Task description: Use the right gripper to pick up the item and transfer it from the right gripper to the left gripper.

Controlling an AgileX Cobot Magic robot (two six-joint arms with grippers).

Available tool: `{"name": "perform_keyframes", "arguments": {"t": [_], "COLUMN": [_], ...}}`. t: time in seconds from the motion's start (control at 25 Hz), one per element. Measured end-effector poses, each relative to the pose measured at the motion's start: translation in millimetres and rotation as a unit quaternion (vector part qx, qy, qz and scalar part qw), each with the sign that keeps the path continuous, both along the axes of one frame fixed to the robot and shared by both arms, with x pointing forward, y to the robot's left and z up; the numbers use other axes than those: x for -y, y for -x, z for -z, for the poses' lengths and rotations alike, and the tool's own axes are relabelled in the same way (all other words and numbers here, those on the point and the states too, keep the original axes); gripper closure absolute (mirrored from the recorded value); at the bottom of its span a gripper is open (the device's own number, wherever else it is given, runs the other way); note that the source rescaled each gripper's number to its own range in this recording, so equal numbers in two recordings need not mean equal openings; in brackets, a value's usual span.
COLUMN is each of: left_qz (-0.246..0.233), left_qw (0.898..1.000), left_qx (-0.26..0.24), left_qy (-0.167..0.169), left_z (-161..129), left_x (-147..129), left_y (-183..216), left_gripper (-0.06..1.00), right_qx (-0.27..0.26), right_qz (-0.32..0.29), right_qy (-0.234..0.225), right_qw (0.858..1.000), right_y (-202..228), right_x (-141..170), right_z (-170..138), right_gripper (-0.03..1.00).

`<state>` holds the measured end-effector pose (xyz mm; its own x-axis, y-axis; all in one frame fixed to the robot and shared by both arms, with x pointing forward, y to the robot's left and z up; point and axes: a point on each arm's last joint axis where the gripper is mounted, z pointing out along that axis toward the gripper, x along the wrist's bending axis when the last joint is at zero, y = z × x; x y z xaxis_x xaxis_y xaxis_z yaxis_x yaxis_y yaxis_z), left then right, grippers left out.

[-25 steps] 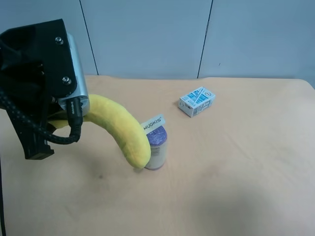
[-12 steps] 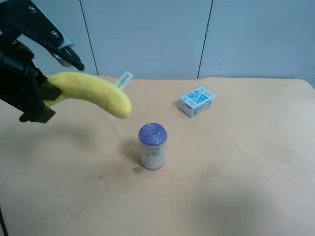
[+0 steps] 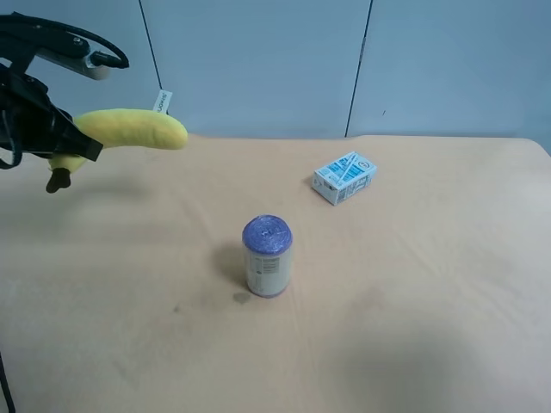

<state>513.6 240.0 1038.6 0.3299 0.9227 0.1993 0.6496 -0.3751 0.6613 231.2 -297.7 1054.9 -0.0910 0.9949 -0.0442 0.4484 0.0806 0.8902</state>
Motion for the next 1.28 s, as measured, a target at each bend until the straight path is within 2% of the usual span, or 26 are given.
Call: {"name": "perform_keyframes", "arguments": {"t": [0.36, 0.56, 0.6, 0.64, 0.68, 0.72, 0.76, 0.8, 0.92, 1.12, 1.28], "left_qz": [0.007, 0.012, 0.012, 0.014, 0.014, 0.014, 0.014, 0.013, 0.011, 0.004, -0.013], "left_qw": [0.998, 0.997, 0.997, 0.997, 0.998, 0.998, 0.998, 0.998, 0.997, 0.997, 0.997], "left_qx": [-0.069, -0.08, -0.079, -0.072, -0.068, -0.066, -0.066, -0.068, -0.076, -0.071, -0.077], "left_qy": [-0.01, -0.009, -0.007, -0.005, -0.003, -0.001, -0.001, -0.001, -0.006, -0.01, -0.019], "left_z": [72, 96, 97, 98, 98, 99, 99, 99, 96, 70, 29], "left_x": [9, 12, 12, 13, 13, 13, 14, 13, 12, 8, -2], "left_y": [-36, -44, -45, -47, -48, -48, -49, -48, -45, -34, -7], "left_gripper": [0.94, 0.91, 0.87, 0.64, 0.49, 0.29, 0.14, 0.05, -0.03, -0.05, -0.05], "right_qx": [0.0, 0.0, 0.0, 0.0, 0.0, 0.0, 0.0, 0.0, 0.0, 0.001, 0.001], "right_qz": [0.0, 0.0, 0.0, 0.0, 0.0, 0.0, 0.0, 0.0, 0.0, 0.0, 0.0], "right_qy": [0.0, 0.0, 0.0, 0.0, 0.0, 0.0, 0.0, 0.0, 0.0, 0.0, 0.0], "right_qw": [1.0, 1.0, 1.0, 1.0, 1.0, 1.0, 1.0, 1.0, 1.0, 1.0, 1.0], "right_y": [0, 0, 0, 0, 0, 0, 0, 0, 0, 0, 0], "right_x": [0, 0, 0, 0, 0, 0, 0, 0, 0, 0, 0], "right_z": [0, 0, 0, 0, 0, 0, 0, 0, 0, 0, 0], "right_gripper": [-0.03, -0.03, -0.03, -0.03, -0.03, -0.03, -0.03, -0.03, -0.03, -0.03, -0.03]}}
